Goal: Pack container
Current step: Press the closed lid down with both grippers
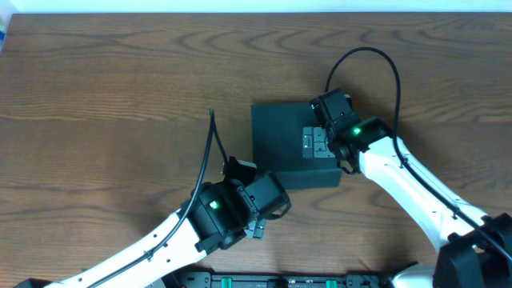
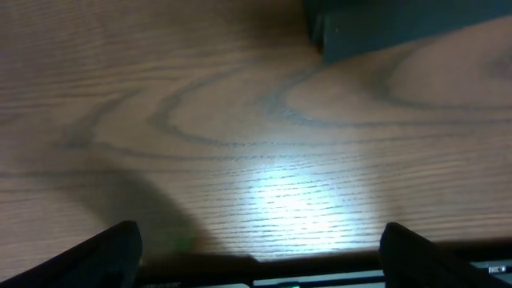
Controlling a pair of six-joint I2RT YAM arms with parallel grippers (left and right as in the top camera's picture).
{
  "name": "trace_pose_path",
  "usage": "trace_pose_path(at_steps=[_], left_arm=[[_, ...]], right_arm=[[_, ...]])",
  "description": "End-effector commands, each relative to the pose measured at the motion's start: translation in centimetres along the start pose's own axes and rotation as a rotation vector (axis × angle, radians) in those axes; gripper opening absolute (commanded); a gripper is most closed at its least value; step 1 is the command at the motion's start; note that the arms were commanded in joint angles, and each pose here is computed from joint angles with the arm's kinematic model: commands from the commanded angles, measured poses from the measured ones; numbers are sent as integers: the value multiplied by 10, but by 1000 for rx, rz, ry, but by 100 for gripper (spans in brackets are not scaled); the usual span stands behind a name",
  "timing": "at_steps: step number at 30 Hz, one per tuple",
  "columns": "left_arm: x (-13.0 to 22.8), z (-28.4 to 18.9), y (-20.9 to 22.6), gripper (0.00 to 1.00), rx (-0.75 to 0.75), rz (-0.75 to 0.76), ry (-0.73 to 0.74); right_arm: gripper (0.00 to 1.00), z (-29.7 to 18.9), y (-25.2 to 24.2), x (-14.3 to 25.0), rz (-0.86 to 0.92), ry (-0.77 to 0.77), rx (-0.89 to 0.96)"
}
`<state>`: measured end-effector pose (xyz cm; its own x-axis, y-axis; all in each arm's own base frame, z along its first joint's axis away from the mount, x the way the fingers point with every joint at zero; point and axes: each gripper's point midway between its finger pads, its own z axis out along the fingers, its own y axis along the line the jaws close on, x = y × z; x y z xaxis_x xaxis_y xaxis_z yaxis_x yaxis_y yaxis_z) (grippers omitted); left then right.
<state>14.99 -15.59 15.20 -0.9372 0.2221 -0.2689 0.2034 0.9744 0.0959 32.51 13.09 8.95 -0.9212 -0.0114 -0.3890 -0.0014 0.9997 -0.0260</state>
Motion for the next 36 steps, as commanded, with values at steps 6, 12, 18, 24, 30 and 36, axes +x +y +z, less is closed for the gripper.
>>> trace_pose_path(at_steps=[6, 12, 18, 24, 30, 36], left_arm=[[1, -4, -16, 96, 27, 22, -56], [7, -9, -36, 96, 77, 77, -78], [7, -9, -45, 96, 106, 82, -87], [5, 9, -58, 96, 96, 89, -68], [6, 44, -74, 96, 17, 116, -10], [-7, 62, -82, 96, -27, 121, -56]], right_arm=[[99, 22, -18, 29, -13, 66, 63], [99, 28, -31, 32, 42, 79, 82], [99, 30, -47, 29, 98, 87, 94], [99, 33, -55, 23, 142, 82, 79], [99, 33, -60, 22, 151, 84, 86], [99, 34, -61, 23, 142, 82, 89]])
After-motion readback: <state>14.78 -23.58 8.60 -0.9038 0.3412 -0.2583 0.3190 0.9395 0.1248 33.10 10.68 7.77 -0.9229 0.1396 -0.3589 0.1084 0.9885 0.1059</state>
